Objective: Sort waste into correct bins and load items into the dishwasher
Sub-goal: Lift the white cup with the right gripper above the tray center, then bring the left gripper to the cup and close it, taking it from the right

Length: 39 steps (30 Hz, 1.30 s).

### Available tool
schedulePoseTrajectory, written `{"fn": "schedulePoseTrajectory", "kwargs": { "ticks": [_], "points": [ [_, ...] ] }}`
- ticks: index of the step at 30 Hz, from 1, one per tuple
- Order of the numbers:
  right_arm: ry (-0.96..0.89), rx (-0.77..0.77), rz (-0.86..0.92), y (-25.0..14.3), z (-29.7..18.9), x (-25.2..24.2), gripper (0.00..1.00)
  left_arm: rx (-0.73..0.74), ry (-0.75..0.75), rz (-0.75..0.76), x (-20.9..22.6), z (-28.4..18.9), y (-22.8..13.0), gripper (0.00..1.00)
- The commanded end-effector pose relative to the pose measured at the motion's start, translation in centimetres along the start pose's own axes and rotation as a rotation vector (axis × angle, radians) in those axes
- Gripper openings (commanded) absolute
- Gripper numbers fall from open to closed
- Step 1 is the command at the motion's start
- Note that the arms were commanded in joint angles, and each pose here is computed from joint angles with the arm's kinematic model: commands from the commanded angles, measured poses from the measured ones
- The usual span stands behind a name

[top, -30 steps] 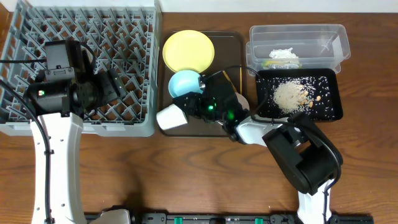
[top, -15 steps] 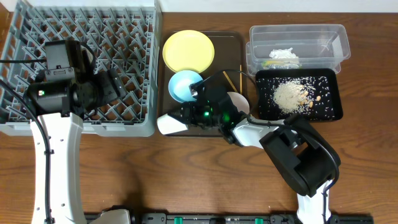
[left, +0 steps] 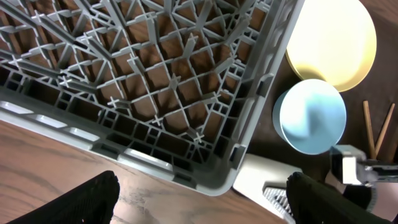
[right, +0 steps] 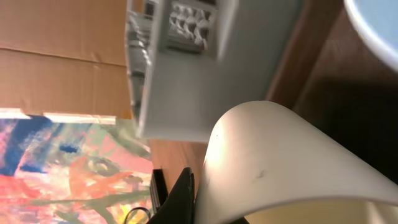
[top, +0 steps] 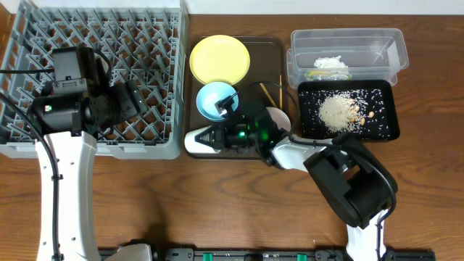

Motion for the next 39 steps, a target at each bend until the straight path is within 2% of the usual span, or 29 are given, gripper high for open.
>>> {"fn": "schedulePoseTrajectory", "kwargs": {
  "ticks": [1, 3, 5, 11, 19, 23, 33, 39],
  "points": [
    [0.082, -0.033, -0.053, 2.2, -2.4, 1.1, 0.01, 0.012, -0.010, -0.007, 0.0, 0.2, -0.1, 0.94],
    [0.126, -0.064, -0.101, 3.6, -4.3, 2.6, 0.01, 0.032, -0.076, 0.020, -0.5, 0.1, -0.2, 0.96],
    [0.176, -0.101, -0.170, 5.0, -6.7, 4.4, 0.01, 0.062, -0.204, 0.063, -1.6, 0.0, -0.4, 0.97],
    [0.269, -0.155, -0.340, 7.1, -12.7, 8.7, 0.01, 0.184, -0.677, 0.144, -5.1, -1.4, -1.3, 0.98],
    [0.357, -0.100, -0.464, 6.2, -13.6, 11.8, 0.01, 0.324, -1.100, 0.185, -7.1, -1.7, -1.5, 0.98],
    [0.376, -0.091, -0.495, 5.9, -13.2, 12.3, 0.01, 0.360, -1.183, 0.176, -7.4, -1.2, -1.3, 0.98],
    [0.507, -0.138, -0.648, 5.5, -15.0, 16.0, 0.01, 0.369, -1.186, 0.169, -7.4, -0.8, -1.2, 0.98],
    [0.520, -0.151, -0.666, 5.4, -15.2, 16.4, 0.01, 0.389, -1.308, 0.164, -7.7, -1.8, -1.2, 0.99]
  ]
}}
Point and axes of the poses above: each gripper's point midway between its finger pads, its own z axis out along the fingers, its own x axis along the line the jaws close on, y = z × x, the point moved 9 cm from there along -z, back along the fingers, and after that the axes turned 4 degrees about -z, right-handed, at the moved point
